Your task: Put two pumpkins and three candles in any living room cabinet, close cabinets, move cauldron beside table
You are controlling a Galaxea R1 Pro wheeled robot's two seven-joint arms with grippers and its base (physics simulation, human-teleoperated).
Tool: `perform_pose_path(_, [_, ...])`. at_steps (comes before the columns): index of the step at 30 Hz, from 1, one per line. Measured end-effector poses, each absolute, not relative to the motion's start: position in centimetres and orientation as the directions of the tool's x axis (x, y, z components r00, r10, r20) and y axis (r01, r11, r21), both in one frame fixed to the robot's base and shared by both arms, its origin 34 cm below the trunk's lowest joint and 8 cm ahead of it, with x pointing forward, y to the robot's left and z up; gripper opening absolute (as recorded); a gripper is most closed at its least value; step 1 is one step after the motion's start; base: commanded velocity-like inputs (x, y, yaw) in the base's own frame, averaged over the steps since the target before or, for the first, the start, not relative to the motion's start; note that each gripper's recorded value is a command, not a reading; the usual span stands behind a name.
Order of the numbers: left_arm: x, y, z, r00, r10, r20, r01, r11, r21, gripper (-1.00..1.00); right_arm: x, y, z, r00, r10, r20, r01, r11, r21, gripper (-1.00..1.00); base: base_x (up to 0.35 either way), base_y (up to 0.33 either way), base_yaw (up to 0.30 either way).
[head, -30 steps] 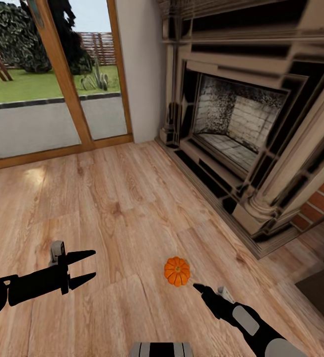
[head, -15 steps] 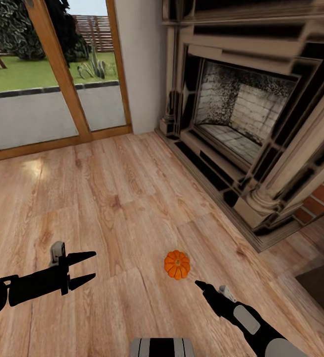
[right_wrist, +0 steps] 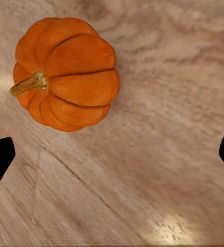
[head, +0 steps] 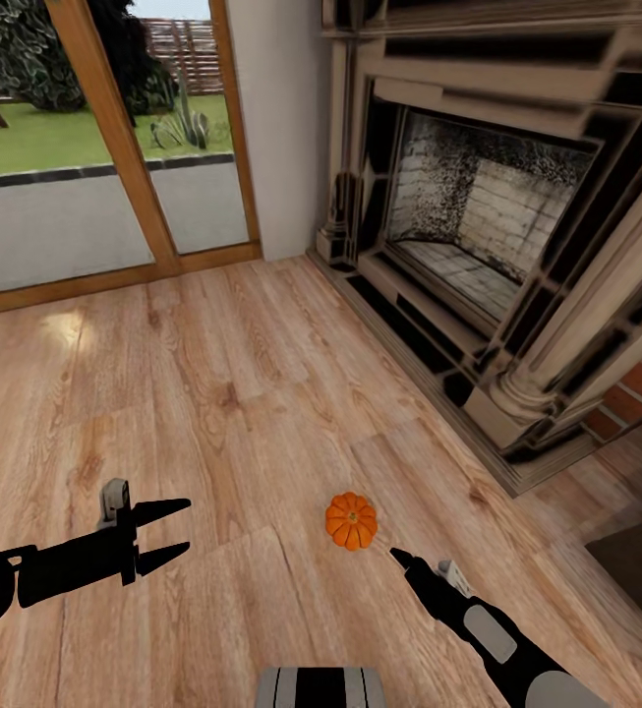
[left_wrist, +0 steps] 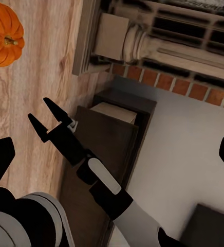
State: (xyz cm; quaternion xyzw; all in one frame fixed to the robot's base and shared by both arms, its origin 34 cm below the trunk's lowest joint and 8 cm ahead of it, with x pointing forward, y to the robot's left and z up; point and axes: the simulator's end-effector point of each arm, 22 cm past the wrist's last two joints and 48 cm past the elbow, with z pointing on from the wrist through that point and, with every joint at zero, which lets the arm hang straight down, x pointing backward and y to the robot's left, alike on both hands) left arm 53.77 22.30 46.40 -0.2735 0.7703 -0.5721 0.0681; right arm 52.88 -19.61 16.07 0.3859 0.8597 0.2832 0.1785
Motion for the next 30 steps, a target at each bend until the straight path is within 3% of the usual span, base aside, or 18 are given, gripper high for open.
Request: perform_pose_path(30, [53.76, 22.28, 46.35, -0.84, -0.5, 0.209, -0.345, 0.195, -0.918, 1.0, 52.53, -19.91, 15.77, -0.642, 0.761, -0.089, 0.57, 0.552, 0.609, 1.0, 0.073, 0.04, 0.0])
